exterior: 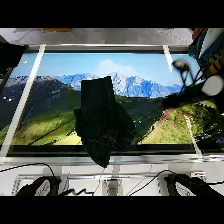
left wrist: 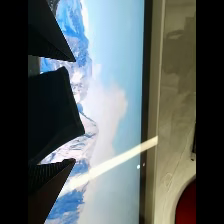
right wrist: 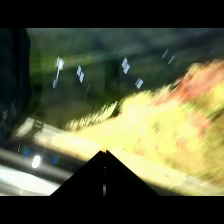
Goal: Fold the clothes and pants, and hang the long-sleeved shirts on hangers.
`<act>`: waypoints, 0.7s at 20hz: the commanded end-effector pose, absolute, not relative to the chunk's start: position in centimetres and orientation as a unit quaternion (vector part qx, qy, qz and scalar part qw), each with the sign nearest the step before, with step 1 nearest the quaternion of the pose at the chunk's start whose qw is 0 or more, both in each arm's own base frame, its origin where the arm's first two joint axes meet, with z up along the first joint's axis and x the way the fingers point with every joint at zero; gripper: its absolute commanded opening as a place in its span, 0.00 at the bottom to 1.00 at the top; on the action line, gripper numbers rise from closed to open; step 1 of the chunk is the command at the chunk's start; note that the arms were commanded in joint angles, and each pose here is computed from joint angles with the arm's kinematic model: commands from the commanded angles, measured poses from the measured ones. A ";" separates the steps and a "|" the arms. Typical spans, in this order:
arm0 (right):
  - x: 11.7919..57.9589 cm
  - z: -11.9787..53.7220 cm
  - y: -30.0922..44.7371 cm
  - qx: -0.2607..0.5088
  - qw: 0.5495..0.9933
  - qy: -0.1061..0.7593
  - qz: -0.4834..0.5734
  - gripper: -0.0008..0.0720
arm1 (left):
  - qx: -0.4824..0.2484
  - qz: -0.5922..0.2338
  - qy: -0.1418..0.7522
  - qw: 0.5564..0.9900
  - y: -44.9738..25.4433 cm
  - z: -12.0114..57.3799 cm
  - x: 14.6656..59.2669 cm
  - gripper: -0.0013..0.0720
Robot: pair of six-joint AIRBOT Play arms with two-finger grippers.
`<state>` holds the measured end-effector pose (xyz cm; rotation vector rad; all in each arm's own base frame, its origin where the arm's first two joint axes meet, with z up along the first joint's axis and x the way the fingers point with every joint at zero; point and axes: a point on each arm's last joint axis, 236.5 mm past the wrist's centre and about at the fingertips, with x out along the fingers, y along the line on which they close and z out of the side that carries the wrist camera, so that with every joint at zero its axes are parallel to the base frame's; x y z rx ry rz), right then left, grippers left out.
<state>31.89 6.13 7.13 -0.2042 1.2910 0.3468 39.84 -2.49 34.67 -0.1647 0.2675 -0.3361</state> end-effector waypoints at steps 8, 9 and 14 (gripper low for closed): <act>21.8 -8.3 17.7 0.244 0.671 0.656 0.246 0.68 | -0.101 -0.180 0.154 0.966 -2.9 33.2 40.8 0.97; 21.6 -9.0 17.7 0.261 0.661 0.664 0.231 0.68 | -0.101 -0.187 0.166 0.963 -3.1 32.5 40.7 0.97; 21.9 -10.1 19.9 0.356 0.603 0.682 0.210 0.68 | -0.107 -0.214 0.225 0.944 -4.1 29.3 40.8 0.97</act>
